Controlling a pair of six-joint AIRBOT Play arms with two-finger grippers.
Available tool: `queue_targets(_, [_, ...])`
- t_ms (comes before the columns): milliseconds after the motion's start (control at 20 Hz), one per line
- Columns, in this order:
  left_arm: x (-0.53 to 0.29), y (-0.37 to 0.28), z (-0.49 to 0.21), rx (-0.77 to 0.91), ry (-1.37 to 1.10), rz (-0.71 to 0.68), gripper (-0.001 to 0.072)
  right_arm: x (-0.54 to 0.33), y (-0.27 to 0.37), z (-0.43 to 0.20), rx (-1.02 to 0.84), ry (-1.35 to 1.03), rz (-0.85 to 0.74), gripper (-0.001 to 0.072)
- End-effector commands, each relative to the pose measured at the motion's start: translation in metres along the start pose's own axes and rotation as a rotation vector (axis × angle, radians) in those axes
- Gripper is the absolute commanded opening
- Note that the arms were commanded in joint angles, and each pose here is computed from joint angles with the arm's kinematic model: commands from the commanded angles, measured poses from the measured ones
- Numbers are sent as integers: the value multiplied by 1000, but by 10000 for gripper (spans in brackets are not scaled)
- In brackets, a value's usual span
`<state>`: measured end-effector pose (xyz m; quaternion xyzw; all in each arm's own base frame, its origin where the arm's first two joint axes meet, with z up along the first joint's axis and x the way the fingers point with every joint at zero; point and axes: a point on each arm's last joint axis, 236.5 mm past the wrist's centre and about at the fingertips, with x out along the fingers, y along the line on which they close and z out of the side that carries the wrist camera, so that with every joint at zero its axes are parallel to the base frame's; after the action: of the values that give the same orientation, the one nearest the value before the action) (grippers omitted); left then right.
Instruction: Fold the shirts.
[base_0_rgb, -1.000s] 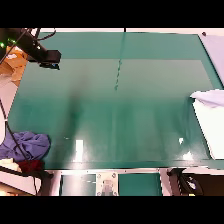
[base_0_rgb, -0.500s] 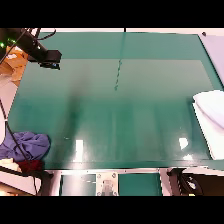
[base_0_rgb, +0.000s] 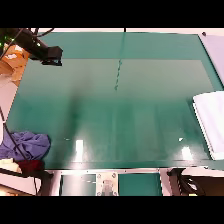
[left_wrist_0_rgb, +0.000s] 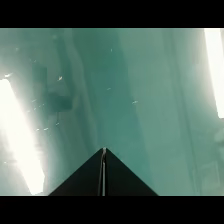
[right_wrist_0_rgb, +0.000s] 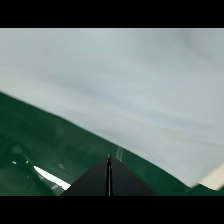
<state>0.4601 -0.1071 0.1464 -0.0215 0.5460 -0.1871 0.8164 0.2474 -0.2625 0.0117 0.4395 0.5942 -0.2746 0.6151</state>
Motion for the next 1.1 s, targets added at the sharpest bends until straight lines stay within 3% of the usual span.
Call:
queue_targets(0, [-15,-22,-2,2,-38,-10,21,13,130,-30,-271,25,229,22])
queue_targets(200, [-9,-41,-68,-51,62,-12,21,31,207,-121,-646,68,252,20])
queue_targets(450, [6,-40,-188,-161,151,-6,21,58,202,-233,-877,54,270,20])
queue_targets(750, [5,-31,-228,-153,178,39,22,63,191,-285,-992,34,299,21])
queue_targets(1050, [5,-31,-227,-151,176,38,22,64,190,-286,-993,44,298,21])
